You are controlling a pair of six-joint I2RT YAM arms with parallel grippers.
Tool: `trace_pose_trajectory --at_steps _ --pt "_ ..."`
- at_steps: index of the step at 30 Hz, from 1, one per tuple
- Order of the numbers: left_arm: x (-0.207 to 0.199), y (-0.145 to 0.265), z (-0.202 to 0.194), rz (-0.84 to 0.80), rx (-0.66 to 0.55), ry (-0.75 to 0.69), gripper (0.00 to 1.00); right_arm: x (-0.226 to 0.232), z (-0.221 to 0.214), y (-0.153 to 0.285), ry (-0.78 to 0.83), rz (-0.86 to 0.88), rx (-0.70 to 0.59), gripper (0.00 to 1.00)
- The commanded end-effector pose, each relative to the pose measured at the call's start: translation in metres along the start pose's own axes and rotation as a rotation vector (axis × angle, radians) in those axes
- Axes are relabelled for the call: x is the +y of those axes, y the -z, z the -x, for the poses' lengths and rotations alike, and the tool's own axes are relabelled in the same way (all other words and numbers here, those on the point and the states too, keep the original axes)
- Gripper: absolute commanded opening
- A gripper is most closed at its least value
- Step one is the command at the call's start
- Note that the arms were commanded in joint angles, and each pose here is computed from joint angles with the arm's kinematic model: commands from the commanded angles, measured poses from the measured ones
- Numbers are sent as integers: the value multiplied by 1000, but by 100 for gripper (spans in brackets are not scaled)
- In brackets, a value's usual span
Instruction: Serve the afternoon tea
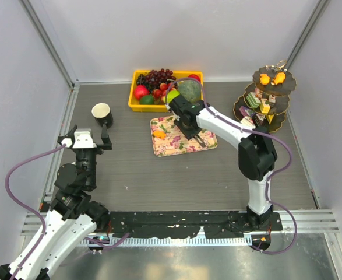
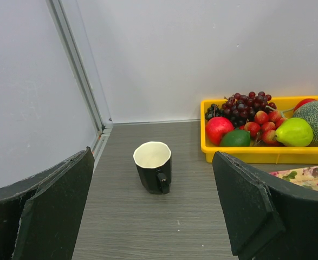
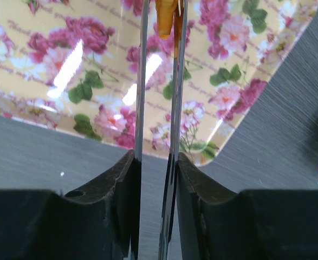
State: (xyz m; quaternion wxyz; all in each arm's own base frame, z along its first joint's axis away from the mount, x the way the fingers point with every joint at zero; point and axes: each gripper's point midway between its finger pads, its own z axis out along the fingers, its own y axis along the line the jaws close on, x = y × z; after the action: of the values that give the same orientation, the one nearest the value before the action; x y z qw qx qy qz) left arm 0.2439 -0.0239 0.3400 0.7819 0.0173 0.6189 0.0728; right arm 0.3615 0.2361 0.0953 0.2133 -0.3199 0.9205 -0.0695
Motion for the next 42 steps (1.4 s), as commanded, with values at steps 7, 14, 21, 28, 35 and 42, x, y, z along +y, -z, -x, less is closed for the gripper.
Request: trace_pose_trajectory --at_steps 7,14,21,28,35,42 --pt "3 0 14 10 -40 28 99 -51 -6 120 -44 -89 -181 34" --pt "3 0 14 10 -40 28 99 -122 -23 194 -183 -227 -284 36" --pt "2 0 13 7 -40 29 99 -203 -62 230 -351 -390 -305 36" --pt "2 0 14 6 -43 32 99 -254 -96 233 -499 -543 -263 37" --pt "4 1 15 9 -47 35 99 -269 -109 212 -557 -555 -194 39" --pt "4 1 15 11 -48 35 99 -269 -111 194 -563 -528 -163 44"
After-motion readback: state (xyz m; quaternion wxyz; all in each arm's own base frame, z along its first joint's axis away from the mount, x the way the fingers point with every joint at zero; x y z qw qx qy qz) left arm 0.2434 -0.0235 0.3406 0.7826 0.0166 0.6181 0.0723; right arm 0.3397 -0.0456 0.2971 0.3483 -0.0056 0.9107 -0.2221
